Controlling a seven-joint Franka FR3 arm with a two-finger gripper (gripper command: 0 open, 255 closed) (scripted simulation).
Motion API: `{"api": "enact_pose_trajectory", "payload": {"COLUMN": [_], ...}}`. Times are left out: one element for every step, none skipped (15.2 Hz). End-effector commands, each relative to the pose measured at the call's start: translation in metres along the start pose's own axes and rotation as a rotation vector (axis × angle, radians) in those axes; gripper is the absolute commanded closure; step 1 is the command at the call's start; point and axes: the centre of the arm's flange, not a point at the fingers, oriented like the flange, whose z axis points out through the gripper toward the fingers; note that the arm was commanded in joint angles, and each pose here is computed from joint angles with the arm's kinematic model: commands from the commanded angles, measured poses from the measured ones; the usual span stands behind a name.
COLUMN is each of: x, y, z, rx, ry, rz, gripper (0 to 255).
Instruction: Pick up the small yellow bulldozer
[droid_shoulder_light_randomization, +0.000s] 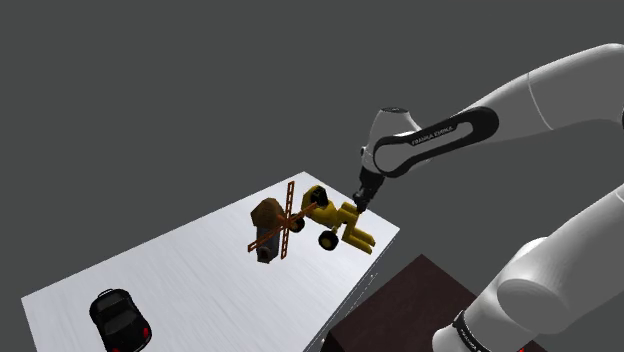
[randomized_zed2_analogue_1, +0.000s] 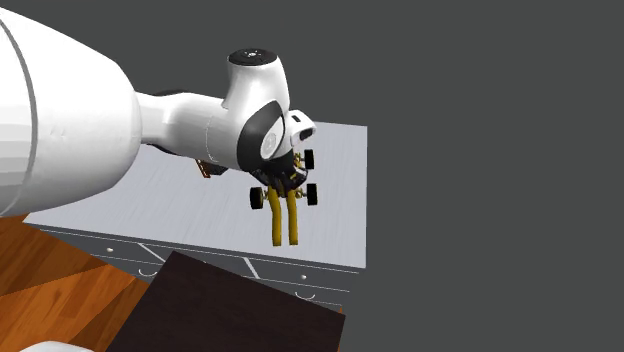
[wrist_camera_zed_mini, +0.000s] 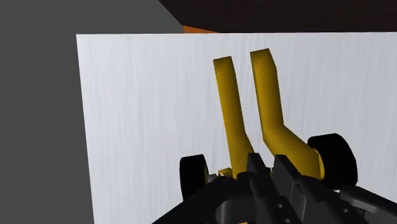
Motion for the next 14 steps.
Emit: {"api": "enact_pose_trajectory", "payload": {"x": [-0.001,-0.001,-0.001,-0.001,-0.001,-0.003,-0.005,-0.006,-0.007,-0.009,-0.01,-0.01,-0.011,-0.011], "y": [0.002,0.003,0.003,0.002,0.002,-0.011,-0.024,-0.036,-0.049,-0.061,-0.073,-0.086,-0.097,-0.109], "z": [-0.009,-0.014,-0.019,-0.014,-0.014,-0.006,0.002,0.011,0.02,0.029,0.038,0.047,0.057,0.067], "rx": [0.0,0.0,0.0,0.0,0.0,-0.016,-0.032,-0.048,-0.064,-0.08,-0.096,-0.112,-0.128,-0.144], "ry": [-0.003,-0.003,-0.003,-0.002,-0.002,0.011,0.024,0.037,0.049,0.062,0.075,0.088,0.101,0.114], "rz": [0.003,0.003,0.003,0.003,0.003,0.009,0.016,0.023,0.029,0.036,0.043,0.049,0.056,0.063], "gripper": [255,255,255,255,0,0,0,0,0,0,0,0,0,0]}}
